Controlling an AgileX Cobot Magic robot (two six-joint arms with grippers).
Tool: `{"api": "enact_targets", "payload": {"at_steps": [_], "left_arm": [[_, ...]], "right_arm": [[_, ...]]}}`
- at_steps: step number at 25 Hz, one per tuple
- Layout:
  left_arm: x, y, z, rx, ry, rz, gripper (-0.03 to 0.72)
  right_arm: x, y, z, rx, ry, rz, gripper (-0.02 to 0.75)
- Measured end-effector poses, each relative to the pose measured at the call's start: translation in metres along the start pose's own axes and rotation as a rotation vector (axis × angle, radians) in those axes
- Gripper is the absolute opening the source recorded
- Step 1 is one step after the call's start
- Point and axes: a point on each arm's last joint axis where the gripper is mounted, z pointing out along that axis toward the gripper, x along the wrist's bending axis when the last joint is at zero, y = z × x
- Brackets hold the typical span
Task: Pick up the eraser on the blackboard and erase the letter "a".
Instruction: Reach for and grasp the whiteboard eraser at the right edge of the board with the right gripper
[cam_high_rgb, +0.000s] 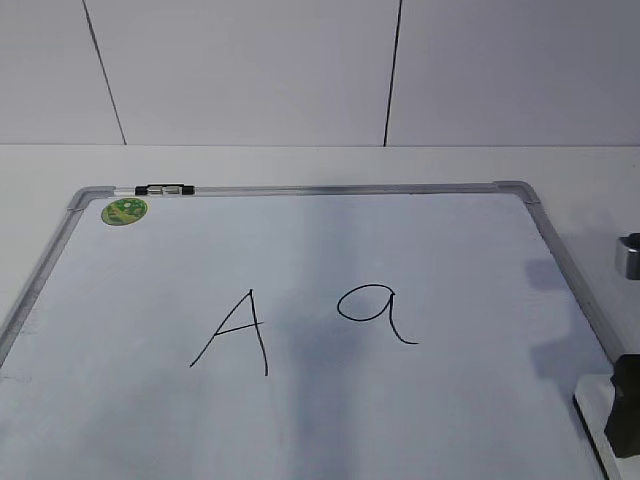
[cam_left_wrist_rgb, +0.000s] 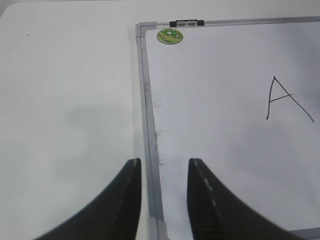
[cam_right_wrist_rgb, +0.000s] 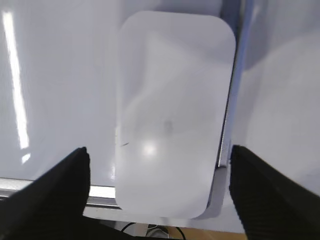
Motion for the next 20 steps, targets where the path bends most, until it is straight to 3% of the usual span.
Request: {"api": "enact_targets", "payload": {"at_steps": [20], "left_arm": [[0.0000,0.0000,0.0000,0.000,0.000,0.000,0.240]], "right_arm": [[-0.0028,0.0018,0.0097,-0.041,-0.025,0.012,0.666]]}}
